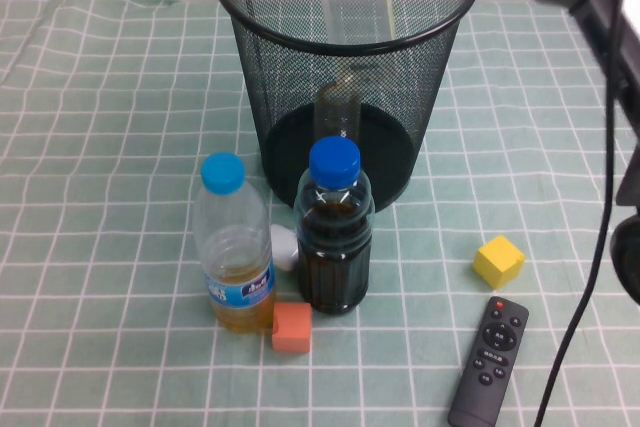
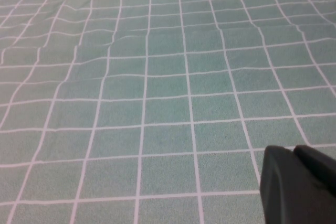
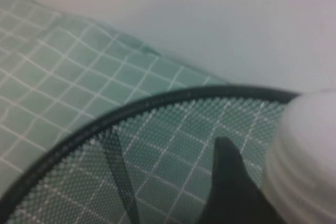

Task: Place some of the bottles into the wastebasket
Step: Place the bottle in the trash can

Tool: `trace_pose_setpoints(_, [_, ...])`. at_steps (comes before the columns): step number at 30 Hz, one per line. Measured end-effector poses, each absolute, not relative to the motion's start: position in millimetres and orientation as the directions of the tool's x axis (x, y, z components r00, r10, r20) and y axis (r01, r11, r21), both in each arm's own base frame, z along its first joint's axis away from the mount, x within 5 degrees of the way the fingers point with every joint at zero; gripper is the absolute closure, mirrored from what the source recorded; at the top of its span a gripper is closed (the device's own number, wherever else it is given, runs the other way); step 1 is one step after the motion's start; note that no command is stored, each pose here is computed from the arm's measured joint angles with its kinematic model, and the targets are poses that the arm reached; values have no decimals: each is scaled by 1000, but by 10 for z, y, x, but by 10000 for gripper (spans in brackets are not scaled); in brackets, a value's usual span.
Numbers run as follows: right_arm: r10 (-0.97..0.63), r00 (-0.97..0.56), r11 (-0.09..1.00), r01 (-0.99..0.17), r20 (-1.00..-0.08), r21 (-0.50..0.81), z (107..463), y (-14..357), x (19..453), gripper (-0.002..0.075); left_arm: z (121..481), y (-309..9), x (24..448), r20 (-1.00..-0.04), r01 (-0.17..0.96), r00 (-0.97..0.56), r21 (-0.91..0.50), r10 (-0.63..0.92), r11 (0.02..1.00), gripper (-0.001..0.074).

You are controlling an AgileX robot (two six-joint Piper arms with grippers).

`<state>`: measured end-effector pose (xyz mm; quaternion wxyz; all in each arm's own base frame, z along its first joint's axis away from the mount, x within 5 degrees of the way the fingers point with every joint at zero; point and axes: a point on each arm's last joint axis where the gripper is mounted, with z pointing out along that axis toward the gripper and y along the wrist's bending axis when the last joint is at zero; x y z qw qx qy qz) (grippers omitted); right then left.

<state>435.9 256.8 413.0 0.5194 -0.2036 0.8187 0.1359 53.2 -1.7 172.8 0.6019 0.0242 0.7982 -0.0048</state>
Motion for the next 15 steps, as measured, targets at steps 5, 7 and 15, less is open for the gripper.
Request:
trace_pose_setpoints(5, [-215,-418,880,-475,-883,11,3882,2637,4470,398,1728,-17,532,-961,44,-274,21,33,999,739])
trace_pose_setpoints(7, [-222,-431,880,-475,-875,11,3808,2655,4500,398,1728,-17,532,-961,44,-274,21,33,999,739])
trace_pose_setpoints(15, [-203,-517,902,-430,-832,47,3640,2616,4560,250,1728,-17,532,-961,44,-274,21,33,999,739])
